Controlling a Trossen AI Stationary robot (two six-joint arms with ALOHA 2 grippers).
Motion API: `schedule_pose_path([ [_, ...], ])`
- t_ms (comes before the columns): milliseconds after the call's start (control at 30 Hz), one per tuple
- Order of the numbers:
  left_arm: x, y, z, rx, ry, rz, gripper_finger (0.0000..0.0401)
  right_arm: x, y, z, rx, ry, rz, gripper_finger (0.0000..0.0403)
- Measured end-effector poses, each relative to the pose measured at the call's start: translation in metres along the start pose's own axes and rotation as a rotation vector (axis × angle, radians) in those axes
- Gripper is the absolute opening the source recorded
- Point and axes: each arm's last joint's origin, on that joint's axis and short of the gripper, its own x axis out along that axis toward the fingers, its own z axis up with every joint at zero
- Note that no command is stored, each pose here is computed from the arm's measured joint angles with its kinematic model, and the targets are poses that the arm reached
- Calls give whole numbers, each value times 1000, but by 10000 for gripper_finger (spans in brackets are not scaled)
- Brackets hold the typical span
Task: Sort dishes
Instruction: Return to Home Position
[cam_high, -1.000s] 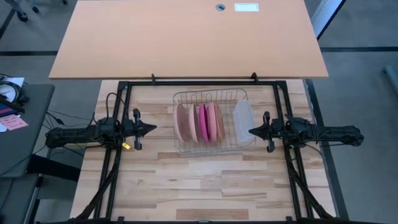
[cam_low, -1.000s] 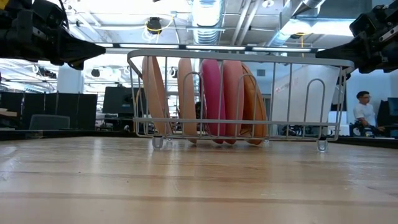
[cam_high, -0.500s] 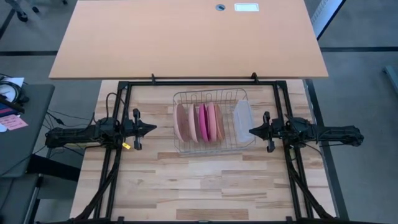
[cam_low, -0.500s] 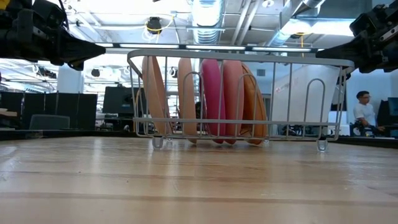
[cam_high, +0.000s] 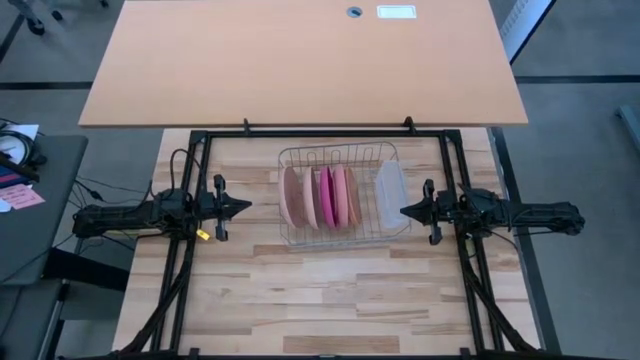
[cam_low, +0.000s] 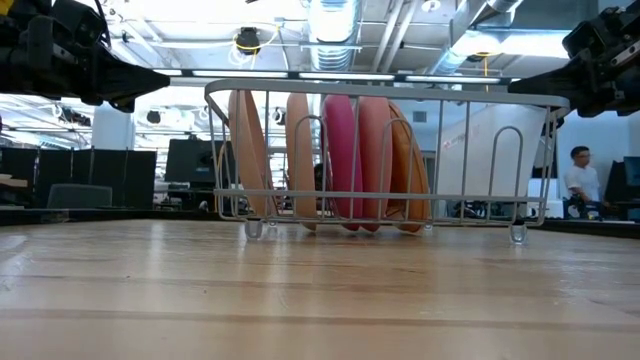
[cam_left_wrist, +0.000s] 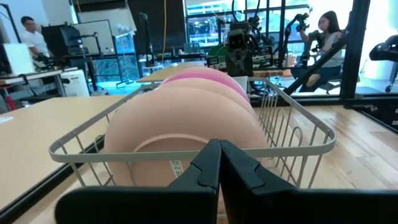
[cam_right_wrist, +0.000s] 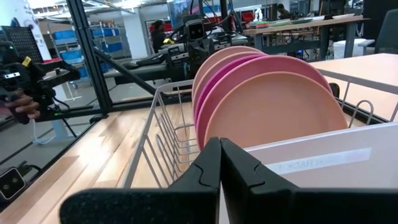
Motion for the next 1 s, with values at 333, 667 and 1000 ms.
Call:
schedule_pose_path([
  [333, 0, 0, 0, -11, 0, 0, 0, 0, 0, 0, 0, 2, 1, 11],
  [667, 0, 0, 0, -14, -1, 0, 0, 0, 0, 0, 0, 3, 2, 11],
  [1000, 0, 0, 0, -15, -1, 0, 0, 0, 0, 0, 0, 4, 2, 11],
])
